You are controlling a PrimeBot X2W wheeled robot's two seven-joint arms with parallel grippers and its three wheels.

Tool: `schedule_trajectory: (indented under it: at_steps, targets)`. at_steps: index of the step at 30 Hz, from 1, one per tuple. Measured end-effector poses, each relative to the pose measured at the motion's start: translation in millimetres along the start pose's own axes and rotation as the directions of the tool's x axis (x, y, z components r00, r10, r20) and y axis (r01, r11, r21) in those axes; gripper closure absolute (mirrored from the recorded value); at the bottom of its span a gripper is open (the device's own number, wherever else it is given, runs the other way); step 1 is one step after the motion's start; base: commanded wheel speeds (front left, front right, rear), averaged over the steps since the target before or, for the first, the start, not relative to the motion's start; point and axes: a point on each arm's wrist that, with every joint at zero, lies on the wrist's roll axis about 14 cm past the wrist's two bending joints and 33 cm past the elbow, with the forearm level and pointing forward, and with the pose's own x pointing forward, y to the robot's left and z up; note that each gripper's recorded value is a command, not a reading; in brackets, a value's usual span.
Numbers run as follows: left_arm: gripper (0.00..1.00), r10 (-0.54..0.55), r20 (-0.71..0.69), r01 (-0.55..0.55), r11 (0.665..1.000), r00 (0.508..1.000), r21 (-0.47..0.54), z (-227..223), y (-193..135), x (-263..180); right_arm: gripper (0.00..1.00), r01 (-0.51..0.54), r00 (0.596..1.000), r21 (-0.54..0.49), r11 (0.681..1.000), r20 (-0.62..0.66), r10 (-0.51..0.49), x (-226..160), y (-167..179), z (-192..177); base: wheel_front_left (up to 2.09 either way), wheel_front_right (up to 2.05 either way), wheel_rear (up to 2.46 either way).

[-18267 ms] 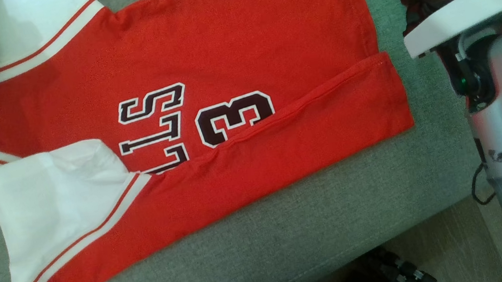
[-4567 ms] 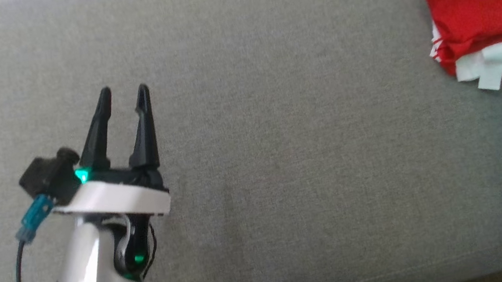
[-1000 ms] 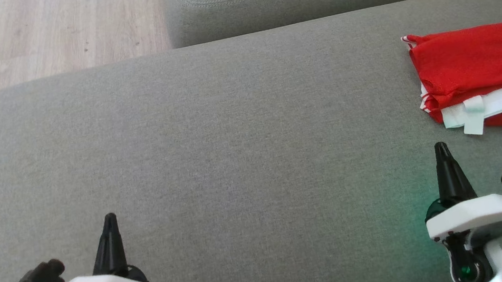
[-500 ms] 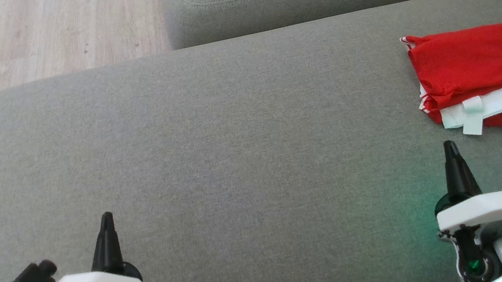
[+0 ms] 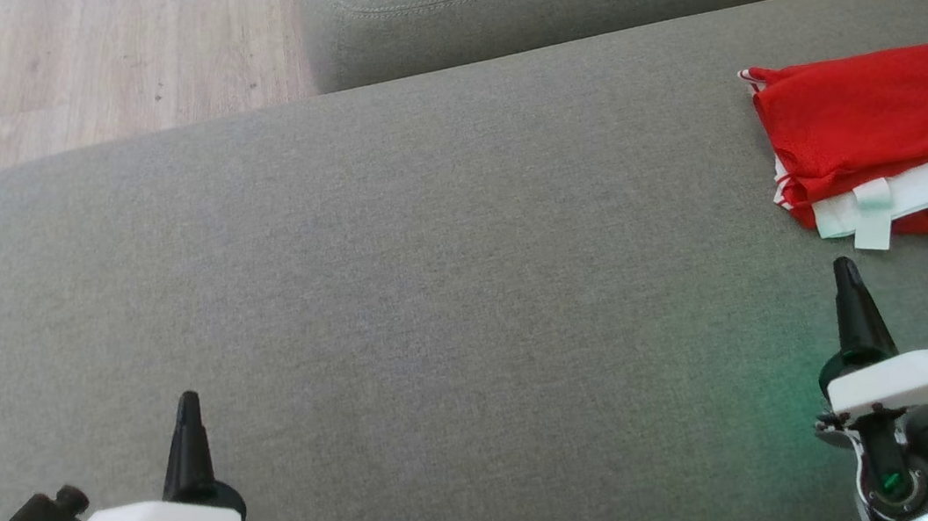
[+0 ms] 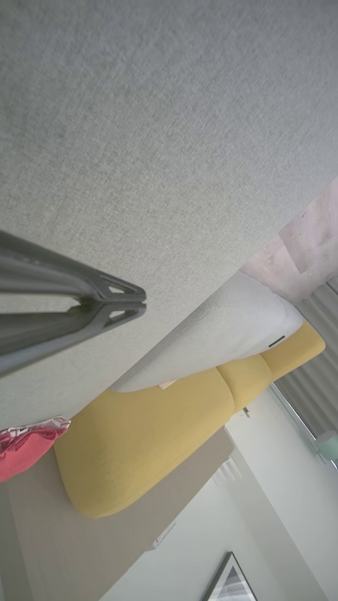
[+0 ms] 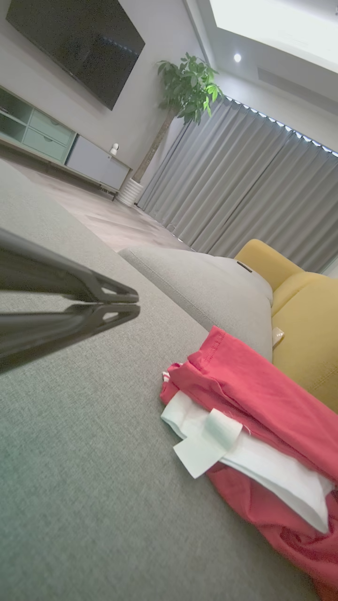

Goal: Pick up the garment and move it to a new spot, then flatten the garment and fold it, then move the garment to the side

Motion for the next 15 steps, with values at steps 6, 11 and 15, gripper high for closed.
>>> schedule_trajectory:
  at_steps: [6, 11, 15]
  targets:
    - [1.00, -0.011, -0.003, 0.010, 0.998, 1.000, -0.070, 2.2, -3.8, 3.3, 1.00, 0.008, 1.000, 0.075, 0.997, 0.007, -0.008, -0.1, -1.8, 4.2, 0.00, 0.00, 0.00]
    - [1.00, -0.006, -0.008, 0.005, 0.993, 1.000, -0.119, 2.5, -2.7, 3.3, 1.00, 0.008, 1.000, 0.128, 0.992, 0.013, -0.010, -0.1, -1.8, 6.9, 0.00, 0.00, 0.00]
    - [1.00, 0.000, -0.005, 0.000, 0.989, 1.000, -0.150, 4.3, -0.9, 3.4, 1.00, 0.010, 1.000, 0.160, 0.987, 0.013, -0.012, -0.2, -2.4, 7.9, 0.00, 0.00, 0.00]
